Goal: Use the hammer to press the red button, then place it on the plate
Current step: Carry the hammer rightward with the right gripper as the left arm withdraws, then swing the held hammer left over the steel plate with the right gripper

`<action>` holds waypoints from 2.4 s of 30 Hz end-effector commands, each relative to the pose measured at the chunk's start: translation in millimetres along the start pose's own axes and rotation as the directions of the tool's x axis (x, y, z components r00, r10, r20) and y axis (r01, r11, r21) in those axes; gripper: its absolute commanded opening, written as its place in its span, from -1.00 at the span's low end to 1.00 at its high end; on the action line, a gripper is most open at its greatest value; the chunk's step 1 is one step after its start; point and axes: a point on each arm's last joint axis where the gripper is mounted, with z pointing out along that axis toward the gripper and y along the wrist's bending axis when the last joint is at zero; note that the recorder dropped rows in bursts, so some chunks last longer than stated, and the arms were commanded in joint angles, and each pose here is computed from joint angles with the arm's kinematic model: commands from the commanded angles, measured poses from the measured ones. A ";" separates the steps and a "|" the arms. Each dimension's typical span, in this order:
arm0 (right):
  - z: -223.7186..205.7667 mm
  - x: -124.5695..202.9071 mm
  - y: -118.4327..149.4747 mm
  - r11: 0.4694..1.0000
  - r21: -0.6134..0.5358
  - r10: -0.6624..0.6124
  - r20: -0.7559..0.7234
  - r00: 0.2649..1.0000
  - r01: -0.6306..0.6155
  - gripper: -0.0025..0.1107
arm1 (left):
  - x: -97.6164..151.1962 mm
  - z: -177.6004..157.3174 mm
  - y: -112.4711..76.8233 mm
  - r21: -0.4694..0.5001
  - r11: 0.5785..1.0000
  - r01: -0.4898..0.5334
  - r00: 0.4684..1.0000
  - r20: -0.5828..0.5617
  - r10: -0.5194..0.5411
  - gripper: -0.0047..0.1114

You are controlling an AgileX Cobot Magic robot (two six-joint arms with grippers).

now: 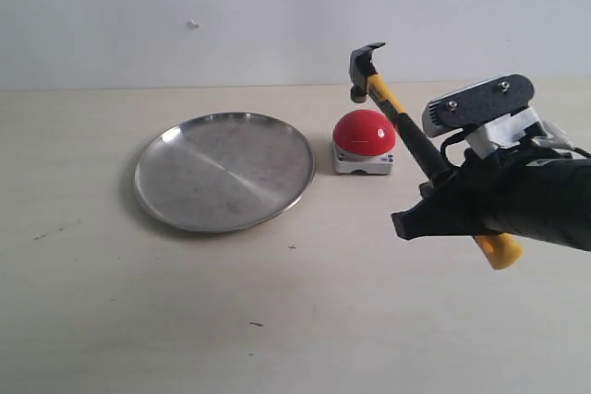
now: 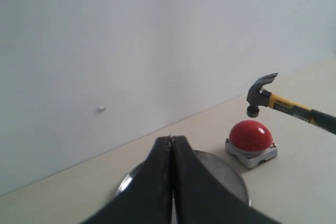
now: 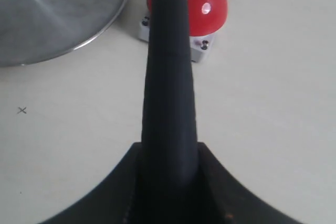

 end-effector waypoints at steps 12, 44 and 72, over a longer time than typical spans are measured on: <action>11.4 -18.5 -5.6 0.993 0.054 0.100 0.055 0.993 -0.103 -0.96 | 26.1 -48.0 6.8 -0.085 0.995 0.055 0.993 0.105 -0.046 -0.92; 12.0 -39.6 -8.3 0.981 0.075 0.167 0.140 0.976 -0.178 -0.96 | 27.1 -47.8 6.5 -0.080 0.994 0.081 0.992 0.101 -0.072 -0.92; -35.6 -53.4 9.0 0.943 -0.196 0.291 0.105 0.951 -0.268 -0.96 | 27.4 -48.0 9.0 -0.108 0.991 0.076 0.993 0.100 -0.065 -0.92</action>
